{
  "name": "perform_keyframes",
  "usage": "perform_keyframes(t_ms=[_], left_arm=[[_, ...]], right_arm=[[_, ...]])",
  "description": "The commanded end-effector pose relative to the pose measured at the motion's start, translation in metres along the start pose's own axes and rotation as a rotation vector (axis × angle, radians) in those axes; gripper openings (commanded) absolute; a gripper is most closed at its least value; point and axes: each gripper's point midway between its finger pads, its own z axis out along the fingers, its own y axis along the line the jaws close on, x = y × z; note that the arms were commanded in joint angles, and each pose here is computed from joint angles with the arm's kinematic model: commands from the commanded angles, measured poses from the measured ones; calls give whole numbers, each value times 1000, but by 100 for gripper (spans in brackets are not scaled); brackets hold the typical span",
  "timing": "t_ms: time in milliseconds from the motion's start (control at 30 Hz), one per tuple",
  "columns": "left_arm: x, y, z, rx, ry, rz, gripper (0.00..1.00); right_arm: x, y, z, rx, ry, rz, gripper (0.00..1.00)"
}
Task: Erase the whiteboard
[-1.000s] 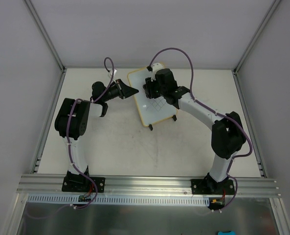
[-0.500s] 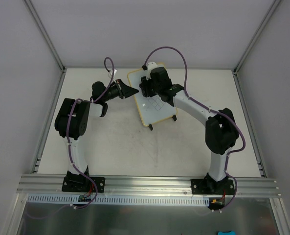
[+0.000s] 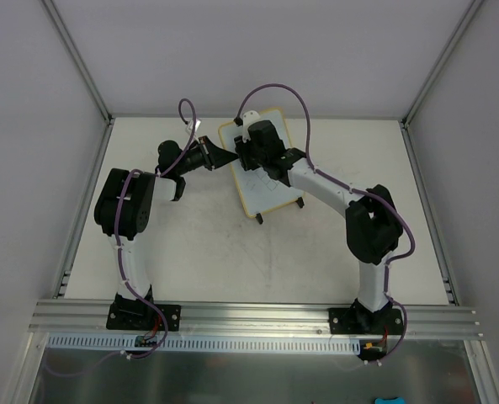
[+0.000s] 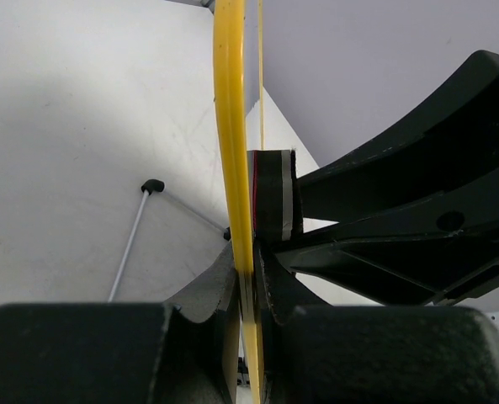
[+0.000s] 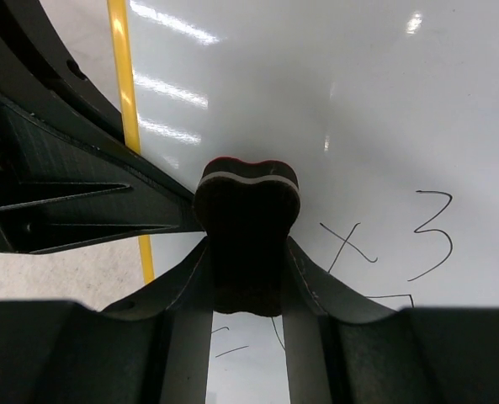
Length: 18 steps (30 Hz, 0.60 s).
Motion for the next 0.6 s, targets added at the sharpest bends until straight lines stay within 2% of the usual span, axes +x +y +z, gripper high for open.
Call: perform_keyframes(t_ms=[0,433,567], left_arm=[[-11,-15,5,62,-19,127,0],[-13,-17,6,64,-19,134,0],[-13,-17,6,67,-24,134,0]], right_arm=[[-11,-11,4,59,-27,-2,0],[34,-7,-4,34,59,28,0],[75,-5,-10,30,109,59,0]])
